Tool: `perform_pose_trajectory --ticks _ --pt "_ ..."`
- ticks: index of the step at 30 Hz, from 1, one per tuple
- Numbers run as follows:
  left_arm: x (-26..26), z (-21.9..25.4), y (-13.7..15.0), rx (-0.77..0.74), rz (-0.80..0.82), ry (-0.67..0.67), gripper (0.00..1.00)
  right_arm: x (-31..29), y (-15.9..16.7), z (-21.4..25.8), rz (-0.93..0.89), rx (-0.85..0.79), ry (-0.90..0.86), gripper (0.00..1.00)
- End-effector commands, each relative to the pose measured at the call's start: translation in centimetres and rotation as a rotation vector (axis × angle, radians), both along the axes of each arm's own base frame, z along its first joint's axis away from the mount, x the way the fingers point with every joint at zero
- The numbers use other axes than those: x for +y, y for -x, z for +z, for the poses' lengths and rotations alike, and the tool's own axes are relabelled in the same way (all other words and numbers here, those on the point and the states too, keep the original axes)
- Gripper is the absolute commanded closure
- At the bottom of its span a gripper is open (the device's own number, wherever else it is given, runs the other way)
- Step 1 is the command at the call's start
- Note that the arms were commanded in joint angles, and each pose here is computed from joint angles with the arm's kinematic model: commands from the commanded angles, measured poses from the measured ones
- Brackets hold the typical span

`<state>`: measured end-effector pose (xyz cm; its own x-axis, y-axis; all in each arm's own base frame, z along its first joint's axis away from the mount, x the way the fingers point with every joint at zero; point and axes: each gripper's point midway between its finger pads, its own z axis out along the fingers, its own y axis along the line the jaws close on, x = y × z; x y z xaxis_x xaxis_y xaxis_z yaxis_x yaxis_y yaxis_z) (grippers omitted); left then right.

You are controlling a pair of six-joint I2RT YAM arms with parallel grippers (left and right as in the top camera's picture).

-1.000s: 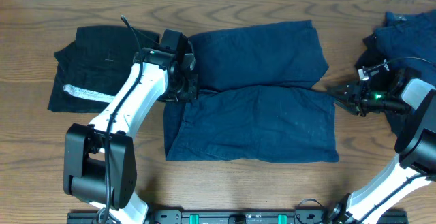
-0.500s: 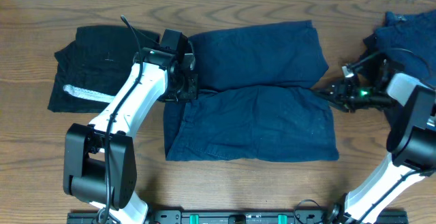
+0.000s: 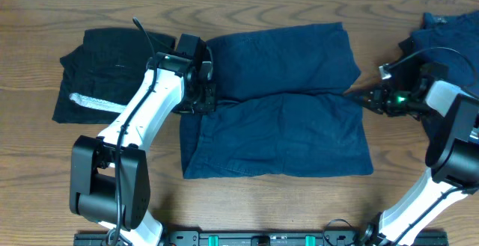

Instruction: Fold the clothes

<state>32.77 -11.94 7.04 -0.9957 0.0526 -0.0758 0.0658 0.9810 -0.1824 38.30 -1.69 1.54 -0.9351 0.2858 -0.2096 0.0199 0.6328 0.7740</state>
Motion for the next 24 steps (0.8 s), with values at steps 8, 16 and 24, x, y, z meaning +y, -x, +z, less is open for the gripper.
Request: perform_pose_trajectory --ticks 8,16,24 --pt "2.8 -0.8 1.3 0.05 -0.002 -0.15 0.94 -3.8 -1.4 0.4 -0.06 -0.045 0.093 0.99" --pt "2.8 -2.3 1.3 0.039 0.006 -0.146 0.94 -4.6 -0.8 -1.2 -0.068 0.032 0.203 0.99" --pt "1.0 -2.8 2.2 0.086 0.058 -0.035 0.74 -4.3 -0.9 -1.2 -0.06 0.028 0.205 0.85"
